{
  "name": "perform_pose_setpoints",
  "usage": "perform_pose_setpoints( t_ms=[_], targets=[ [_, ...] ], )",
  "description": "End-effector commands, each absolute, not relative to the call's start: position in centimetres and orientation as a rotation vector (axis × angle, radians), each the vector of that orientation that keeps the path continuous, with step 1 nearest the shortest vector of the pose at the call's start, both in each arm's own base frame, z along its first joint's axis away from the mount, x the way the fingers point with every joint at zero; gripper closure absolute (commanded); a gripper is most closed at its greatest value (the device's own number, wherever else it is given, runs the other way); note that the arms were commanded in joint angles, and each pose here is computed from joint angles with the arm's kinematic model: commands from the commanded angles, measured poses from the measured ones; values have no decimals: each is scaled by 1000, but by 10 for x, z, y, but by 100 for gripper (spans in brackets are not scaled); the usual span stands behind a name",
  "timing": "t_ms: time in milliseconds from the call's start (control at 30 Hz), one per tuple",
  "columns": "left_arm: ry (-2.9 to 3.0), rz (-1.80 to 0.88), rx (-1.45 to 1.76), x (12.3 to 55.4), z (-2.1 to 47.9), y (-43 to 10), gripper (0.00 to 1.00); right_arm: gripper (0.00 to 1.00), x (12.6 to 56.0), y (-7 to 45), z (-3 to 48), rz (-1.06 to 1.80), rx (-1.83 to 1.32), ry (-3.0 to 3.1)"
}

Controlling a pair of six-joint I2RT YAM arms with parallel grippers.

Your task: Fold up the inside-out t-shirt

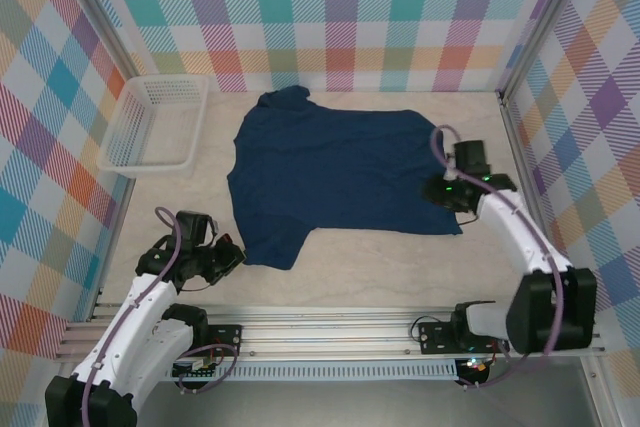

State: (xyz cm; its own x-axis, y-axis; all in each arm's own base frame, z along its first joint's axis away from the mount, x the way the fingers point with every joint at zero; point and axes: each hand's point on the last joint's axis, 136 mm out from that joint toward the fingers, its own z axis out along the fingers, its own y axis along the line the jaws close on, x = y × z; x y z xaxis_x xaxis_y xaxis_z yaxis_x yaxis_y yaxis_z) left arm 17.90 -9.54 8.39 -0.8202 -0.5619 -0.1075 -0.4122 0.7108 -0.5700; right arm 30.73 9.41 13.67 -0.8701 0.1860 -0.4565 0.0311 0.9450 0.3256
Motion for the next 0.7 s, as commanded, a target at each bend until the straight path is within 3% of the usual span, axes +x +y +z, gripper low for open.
perform_pose_setpoints(
  t_ms=[0, 100, 233, 400, 667],
  targets=[
    [2625, -739, -755, 188, 85, -92, 100, 54, 257, 216, 126, 805, -227, 2652],
    [2629, -729, -748, 190, 83, -92, 100, 54, 217, 295, 111, 893, -478, 2663],
    [2616, -720, -740, 192, 85, -90, 100, 57, 192, 358, 86, 902, -605, 2695],
    [2604, -717, -726, 193, 88, -90, 100, 54, 185, 389, 61, 828, -609, 2780],
    [2605, -723, -708, 193, 88, -91, 100, 54, 180, 395, 26, 662, -592, 2871]
  ],
)
